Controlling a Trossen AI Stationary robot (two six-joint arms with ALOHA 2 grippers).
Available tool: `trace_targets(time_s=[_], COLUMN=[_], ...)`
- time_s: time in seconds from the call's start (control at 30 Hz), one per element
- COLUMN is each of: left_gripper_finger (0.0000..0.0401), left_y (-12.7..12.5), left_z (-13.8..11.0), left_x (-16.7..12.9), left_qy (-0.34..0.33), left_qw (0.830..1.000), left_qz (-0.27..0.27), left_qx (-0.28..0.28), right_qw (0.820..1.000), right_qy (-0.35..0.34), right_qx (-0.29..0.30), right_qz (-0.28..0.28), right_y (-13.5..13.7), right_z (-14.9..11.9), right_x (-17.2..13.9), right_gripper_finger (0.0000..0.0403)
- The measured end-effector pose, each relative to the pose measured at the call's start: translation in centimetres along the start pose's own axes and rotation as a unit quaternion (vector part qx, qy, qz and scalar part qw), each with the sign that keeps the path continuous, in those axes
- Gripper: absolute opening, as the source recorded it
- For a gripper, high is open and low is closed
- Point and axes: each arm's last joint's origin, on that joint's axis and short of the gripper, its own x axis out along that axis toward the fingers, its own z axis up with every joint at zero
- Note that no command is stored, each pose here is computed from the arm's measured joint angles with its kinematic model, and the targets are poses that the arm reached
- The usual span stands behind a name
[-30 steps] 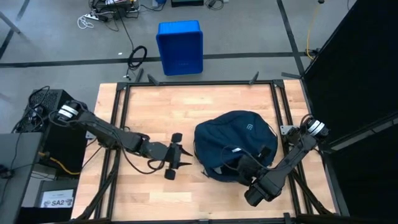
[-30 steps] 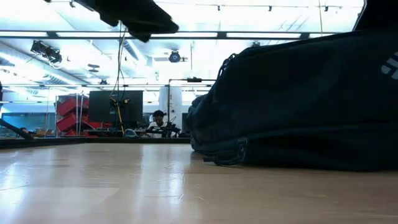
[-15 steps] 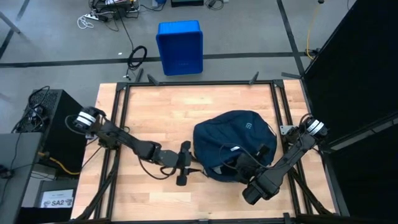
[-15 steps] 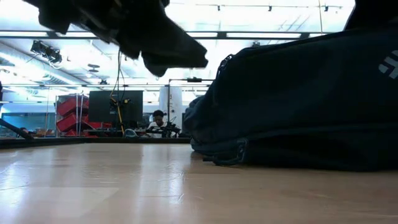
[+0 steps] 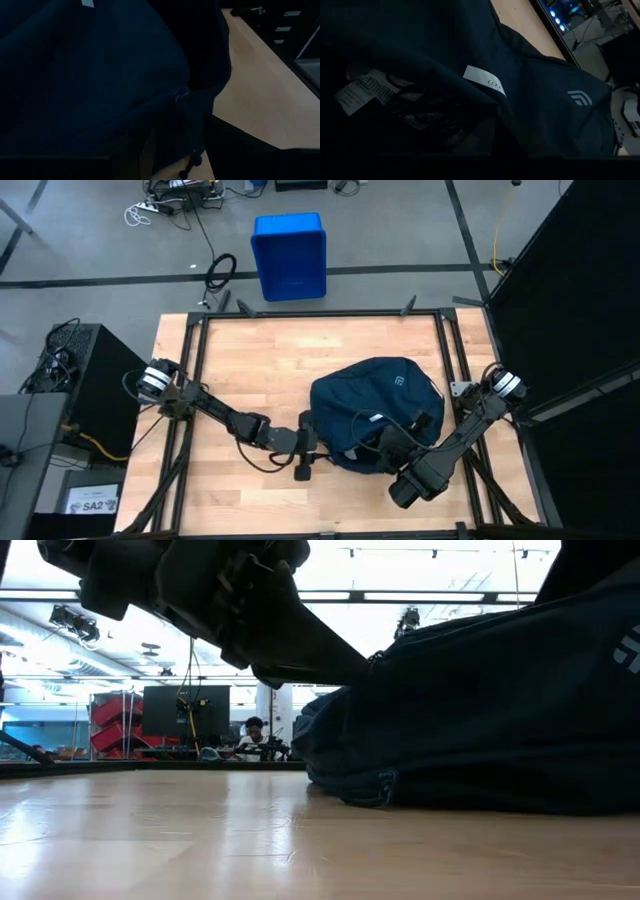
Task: Unpack backpack
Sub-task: Open the dark blue backpack
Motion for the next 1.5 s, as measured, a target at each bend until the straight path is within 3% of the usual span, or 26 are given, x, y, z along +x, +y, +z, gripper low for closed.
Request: trace_targets(time_s=[0.2,0.43,0.9,1.03,1.23,1.5], left_gripper_finger=[0.0115,0.001,0.0,0.0,0.0,0.0], left_y=[0.5,1.1,1.2,1.2,1.1,1.0], left_z=[-0.4,-0.5,-0.5,-0.5,-0.4,0.2], left_x=[0.3,0.4,0.4,0.4,0.4,0.6], left_qy=[0.014,0.021,0.021,0.021,0.016,0.008], left_qw=[0.999,0.998,0.998,0.998,0.998,0.998], left_qz=[0.024,0.032,0.033,0.034,0.034,0.03], left_qx=[0.031,0.04,0.039,0.039,0.04,0.05], right_qw=[0.999,0.996,0.979,0.971,0.953,0.944], right_qy=[-0.038,-0.08,-0.172,-0.187,-0.237,-0.233], right_qx=[-0.005,-0.021,-0.081,-0.107,-0.12,-0.14], right_qz=[0.0,0.014,0.072,0.105,0.147,0.186], right_y=[0.1,0.1,1.7,2.7,4.5,6.2], right_z=[0.3,1.7,3.6,4.1,5.6,6.4], right_x=[-0.2,-1.4,-3.8,-4.2,-4.8,-0.7], right_gripper_finger=[0.0,0.0002,0.0044,0.0076,0.0156,0.0239])
